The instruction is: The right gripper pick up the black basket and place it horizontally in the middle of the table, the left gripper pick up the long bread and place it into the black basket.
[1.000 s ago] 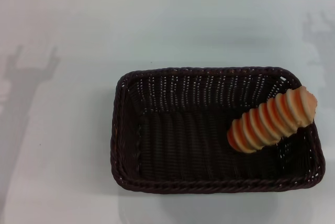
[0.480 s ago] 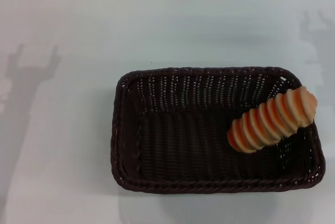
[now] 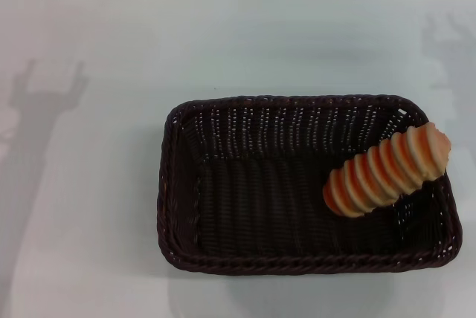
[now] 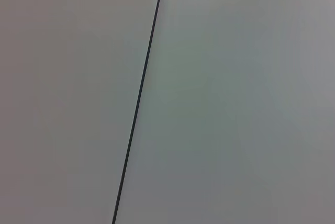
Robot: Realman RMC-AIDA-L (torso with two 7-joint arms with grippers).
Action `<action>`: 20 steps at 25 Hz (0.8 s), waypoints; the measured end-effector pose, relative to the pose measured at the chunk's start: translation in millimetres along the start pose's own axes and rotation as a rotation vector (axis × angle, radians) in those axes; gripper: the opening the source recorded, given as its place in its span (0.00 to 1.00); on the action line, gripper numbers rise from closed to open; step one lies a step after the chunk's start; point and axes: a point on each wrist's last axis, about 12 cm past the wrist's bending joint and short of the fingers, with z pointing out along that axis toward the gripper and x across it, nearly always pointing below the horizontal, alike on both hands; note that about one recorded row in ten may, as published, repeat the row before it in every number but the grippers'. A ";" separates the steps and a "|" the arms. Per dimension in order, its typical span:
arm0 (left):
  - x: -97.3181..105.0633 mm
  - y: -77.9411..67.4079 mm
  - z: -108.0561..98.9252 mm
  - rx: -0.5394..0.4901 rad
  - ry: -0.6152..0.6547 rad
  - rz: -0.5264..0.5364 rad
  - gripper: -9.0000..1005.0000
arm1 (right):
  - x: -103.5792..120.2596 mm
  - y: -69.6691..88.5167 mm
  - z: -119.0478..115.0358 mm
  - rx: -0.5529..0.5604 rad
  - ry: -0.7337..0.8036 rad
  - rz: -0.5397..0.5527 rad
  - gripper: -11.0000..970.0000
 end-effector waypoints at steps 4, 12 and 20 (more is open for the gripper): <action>-1.2 -0.3 0.7 0.000 -0.011 -0.002 0.86 | 0.7 -0.5 -0.4 0.000 0.004 -0.003 0.33; -3.0 0.0 0.5 -0.001 -0.027 -0.002 0.86 | 0.6 -0.2 0.0 -0.001 0.003 -0.003 0.33; -3.4 -0.1 2.3 0.001 -0.031 -0.002 0.86 | 1.0 -0.5 -0.9 0.001 0.005 -0.003 0.33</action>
